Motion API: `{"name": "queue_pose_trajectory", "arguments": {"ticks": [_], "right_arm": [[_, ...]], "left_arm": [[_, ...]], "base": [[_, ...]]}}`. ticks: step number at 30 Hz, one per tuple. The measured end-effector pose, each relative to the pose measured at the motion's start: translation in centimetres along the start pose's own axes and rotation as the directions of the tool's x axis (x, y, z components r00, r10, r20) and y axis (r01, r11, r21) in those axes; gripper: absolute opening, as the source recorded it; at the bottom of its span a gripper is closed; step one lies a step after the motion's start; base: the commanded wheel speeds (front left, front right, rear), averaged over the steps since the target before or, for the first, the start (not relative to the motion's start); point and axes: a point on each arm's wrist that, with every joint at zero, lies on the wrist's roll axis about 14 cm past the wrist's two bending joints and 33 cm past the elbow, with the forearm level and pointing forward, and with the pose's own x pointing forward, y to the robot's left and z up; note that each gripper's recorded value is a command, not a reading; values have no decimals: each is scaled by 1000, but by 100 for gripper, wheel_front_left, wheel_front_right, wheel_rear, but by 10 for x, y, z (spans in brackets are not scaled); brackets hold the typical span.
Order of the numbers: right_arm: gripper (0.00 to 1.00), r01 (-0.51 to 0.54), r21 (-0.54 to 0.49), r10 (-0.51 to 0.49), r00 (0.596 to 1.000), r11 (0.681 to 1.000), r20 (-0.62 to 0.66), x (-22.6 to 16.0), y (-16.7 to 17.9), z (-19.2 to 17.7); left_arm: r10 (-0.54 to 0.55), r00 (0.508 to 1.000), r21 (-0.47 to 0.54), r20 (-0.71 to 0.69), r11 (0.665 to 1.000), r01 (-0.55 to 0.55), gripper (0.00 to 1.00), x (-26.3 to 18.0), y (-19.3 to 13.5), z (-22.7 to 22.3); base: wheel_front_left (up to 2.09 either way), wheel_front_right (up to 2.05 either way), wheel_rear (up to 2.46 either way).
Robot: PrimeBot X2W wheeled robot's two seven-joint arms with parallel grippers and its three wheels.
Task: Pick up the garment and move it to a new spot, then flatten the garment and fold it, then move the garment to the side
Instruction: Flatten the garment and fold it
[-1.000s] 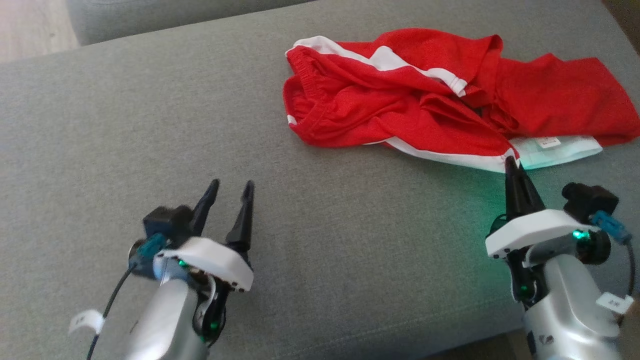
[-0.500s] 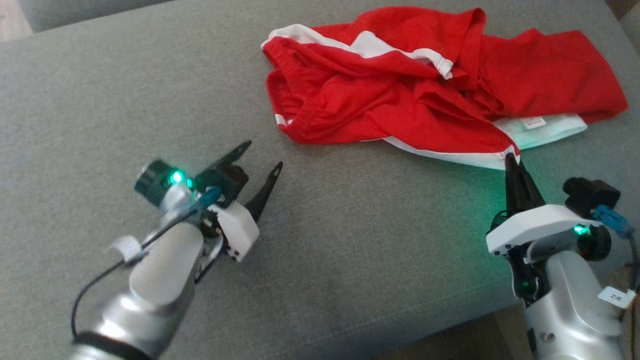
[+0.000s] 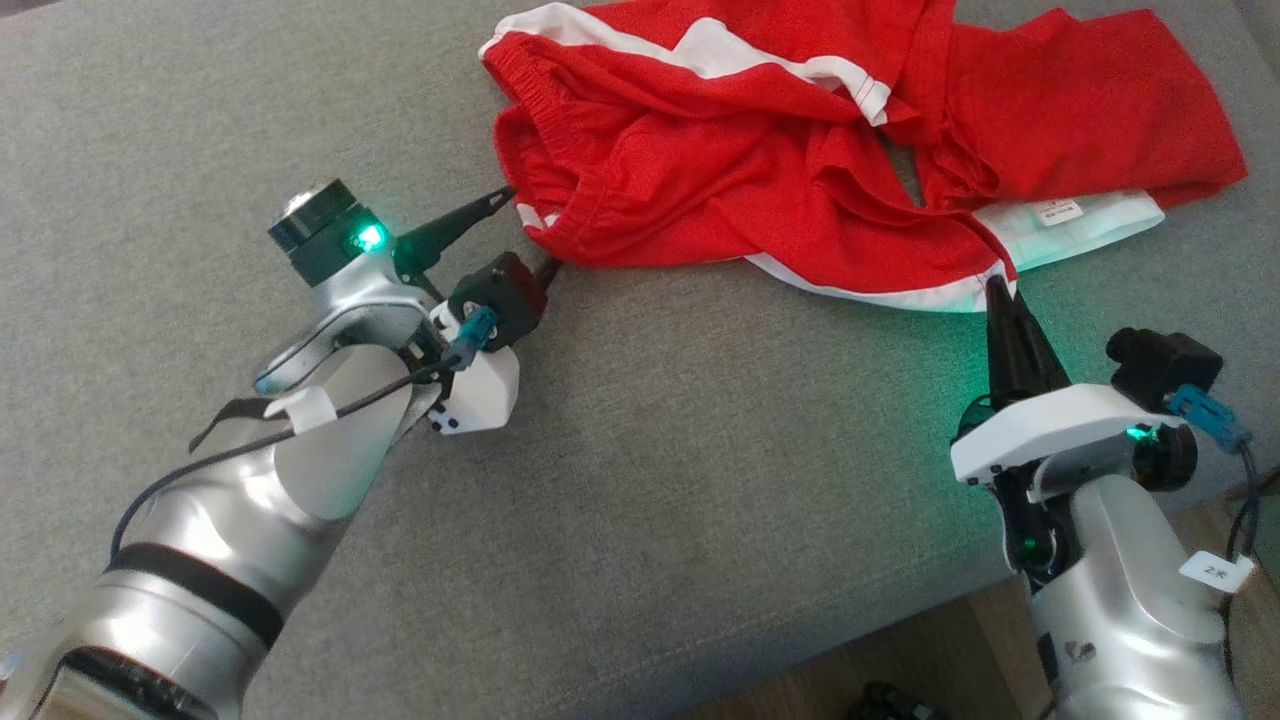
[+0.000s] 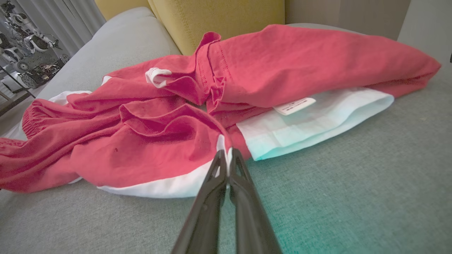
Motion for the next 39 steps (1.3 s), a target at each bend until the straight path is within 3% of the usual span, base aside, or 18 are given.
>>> {"name": "queue_pose_trajectory", "arguments": {"ticks": [22, 23, 25, 26, 34, 39], "right_arm": [[0, 1, 1, -1, 1000, 1000, -4, 3, -1, -1], [0, 2, 3, -2, 1000, 1000, 1, 3, -1, -1], [0, 3, 3, -3, 1000, 1000, -1, 2, -1, -2], [0, 2, 3, -2, 1000, 1000, -1, 2, -1, -2], [0, -16, -31, 16, 999, 999, 27, 3, 5, 7], [0, -50, -97, 58, 995, 994, 87, 8, 17, 34]], "left_arm": [[-55, 998, 50, -40, 997, 57, 100, 8, -9, -12], [-55, 997, 45, -46, 997, 57, 64, 8, -9, -14], [-55, 997, 44, -54, 997, 57, 8, 7, -8, -16], [-52, 997, 43, -57, 998, 54, 0, 7, -6, -16], [-23, 997, -5, -68, 1000, 23, 0, -1, 3, -14], [32, 998, -102, -55, 994, -38, 0, -11, 17, -4]], "base": [[0, 0, 0], [0, 0, 0], [0, 0, 0], [0, 0, 0], [0, 0, 0], [0, 0, 0]]}}
